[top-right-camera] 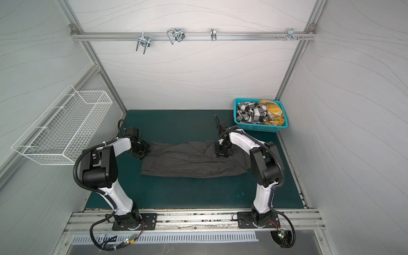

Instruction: Fold and stack the long sleeve shirts

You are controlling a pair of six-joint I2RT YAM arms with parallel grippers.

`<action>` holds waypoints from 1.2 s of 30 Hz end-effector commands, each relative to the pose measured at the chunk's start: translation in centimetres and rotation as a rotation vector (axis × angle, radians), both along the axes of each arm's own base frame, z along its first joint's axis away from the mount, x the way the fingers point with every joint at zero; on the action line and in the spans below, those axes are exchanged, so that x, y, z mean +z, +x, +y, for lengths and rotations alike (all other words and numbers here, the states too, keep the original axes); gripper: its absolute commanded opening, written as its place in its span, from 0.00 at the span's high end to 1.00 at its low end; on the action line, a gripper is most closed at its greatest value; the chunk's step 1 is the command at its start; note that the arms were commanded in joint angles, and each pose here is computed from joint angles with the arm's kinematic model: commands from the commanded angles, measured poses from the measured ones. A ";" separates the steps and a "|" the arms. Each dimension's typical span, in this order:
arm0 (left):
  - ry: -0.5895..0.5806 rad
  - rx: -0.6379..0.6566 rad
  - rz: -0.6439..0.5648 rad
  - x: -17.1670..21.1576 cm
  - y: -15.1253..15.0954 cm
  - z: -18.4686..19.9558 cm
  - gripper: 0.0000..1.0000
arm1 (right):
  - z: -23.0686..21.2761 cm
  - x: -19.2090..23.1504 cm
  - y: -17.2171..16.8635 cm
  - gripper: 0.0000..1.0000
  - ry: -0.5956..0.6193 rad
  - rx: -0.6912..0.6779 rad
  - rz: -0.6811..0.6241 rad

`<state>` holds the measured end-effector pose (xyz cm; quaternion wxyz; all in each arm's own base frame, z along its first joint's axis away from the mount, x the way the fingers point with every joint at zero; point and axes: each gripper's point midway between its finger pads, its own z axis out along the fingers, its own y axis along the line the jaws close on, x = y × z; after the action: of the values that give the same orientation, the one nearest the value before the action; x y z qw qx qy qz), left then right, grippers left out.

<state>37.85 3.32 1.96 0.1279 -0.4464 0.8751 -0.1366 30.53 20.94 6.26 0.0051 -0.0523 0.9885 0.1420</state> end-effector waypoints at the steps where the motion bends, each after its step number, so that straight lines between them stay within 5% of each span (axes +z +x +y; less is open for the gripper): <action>1: 0.023 0.029 0.035 -0.2 -1.4 0.5 0.64 | 0.4 2.4 0.4 0.42 0.006 0.011 -0.044; 7: 0.055 0.047 -0.023 5.6 -2.0 0.4 0.52 | -0.4 8.8 2.6 0.39 0.007 -0.017 -0.159; 13: 0.016 -0.039 -0.108 9.2 0.4 -3.5 0.67 | 0.6 9.7 6.5 0.39 0.020 0.013 -0.145; 16: -0.027 -0.107 -0.110 8.7 2.7 -6.1 0.80 | 2.0 8.5 8.8 0.37 0.021 0.057 -0.121; 20: -0.077 -0.137 -0.055 6.5 4.1 -8.0 0.83 | 3.0 5.9 10.8 0.34 0.010 0.095 -0.063; 27: -0.095 -0.129 0.072 1.9 2.0 -8.4 0.91 | 3.9 1.2 12.0 0.31 0.006 0.127 -0.017; 31: -0.082 -0.123 0.129 0.0 -0.2 -8.1 1.00 | 5.0 -0.2 11.7 0.42 0.032 0.148 0.001; 34: -0.058 -0.126 0.168 -1.1 -1.6 -7.6 1.00 | 5.3 -0.1 11.9 0.76 0.032 0.152 -0.016; 36: -0.031 -0.122 0.195 -1.8 -2.6 -6.9 1.00 | 4.8 0.9 12.4 0.91 0.006 0.144 -0.053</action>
<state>37.20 -4.79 1.53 0.0442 -0.3996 0.9028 -0.1528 42.74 25.52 5.86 0.0051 -0.1158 0.9822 0.1481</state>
